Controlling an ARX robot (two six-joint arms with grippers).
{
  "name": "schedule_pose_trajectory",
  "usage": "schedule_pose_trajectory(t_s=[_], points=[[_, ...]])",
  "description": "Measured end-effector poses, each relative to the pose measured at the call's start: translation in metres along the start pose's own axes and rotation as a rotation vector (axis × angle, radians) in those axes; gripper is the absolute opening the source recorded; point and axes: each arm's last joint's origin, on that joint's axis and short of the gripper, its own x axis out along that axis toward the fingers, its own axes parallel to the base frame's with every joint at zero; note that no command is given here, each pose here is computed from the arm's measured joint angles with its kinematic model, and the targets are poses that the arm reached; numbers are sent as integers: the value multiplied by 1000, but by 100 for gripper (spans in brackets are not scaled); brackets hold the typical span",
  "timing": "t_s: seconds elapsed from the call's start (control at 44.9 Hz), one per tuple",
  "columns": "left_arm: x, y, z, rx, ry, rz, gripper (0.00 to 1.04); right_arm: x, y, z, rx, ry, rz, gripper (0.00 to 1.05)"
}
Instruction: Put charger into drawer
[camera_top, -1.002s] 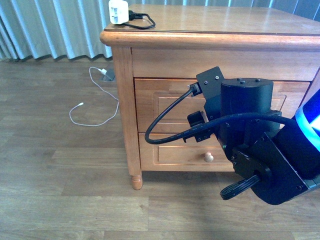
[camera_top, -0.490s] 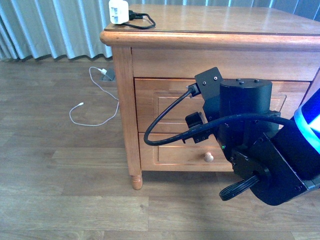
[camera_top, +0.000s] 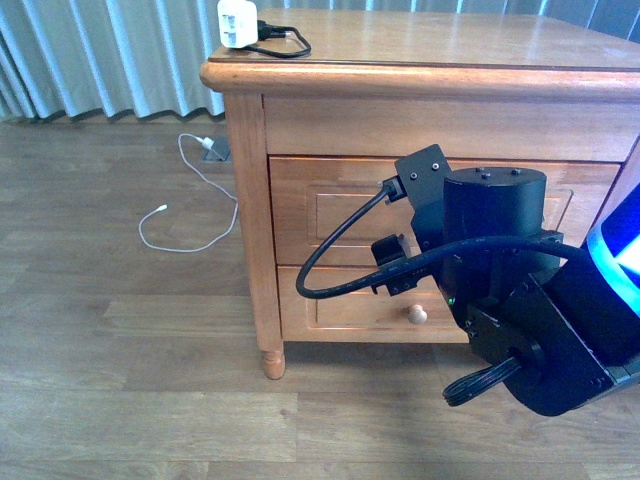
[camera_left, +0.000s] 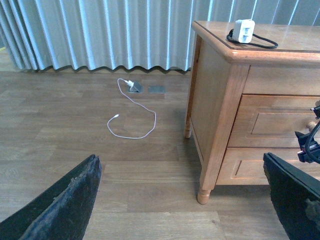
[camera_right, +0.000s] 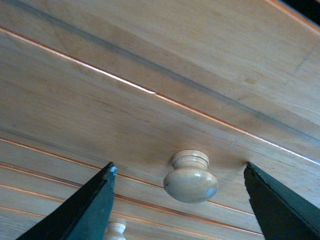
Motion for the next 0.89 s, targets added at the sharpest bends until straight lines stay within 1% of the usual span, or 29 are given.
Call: schedule_pose_trajectory(t_s=[0.312,0.334,0.356,0.378,0.89], points=[[0,0,0,0,0,0,99,1,-1,1,2,-2,-8,32],[0,0,0,0,0,0,99,1,-1,1,3,-2,-8,30],[0,0,0,0,0,0,99,1,-1,1,1,-2,-8,26],[0,0,0,0,0,0,99,1,-1,1,2,-2,-8,25],[0,0,0,0,0,0,99,1,-1,1,1,1,-11,23]])
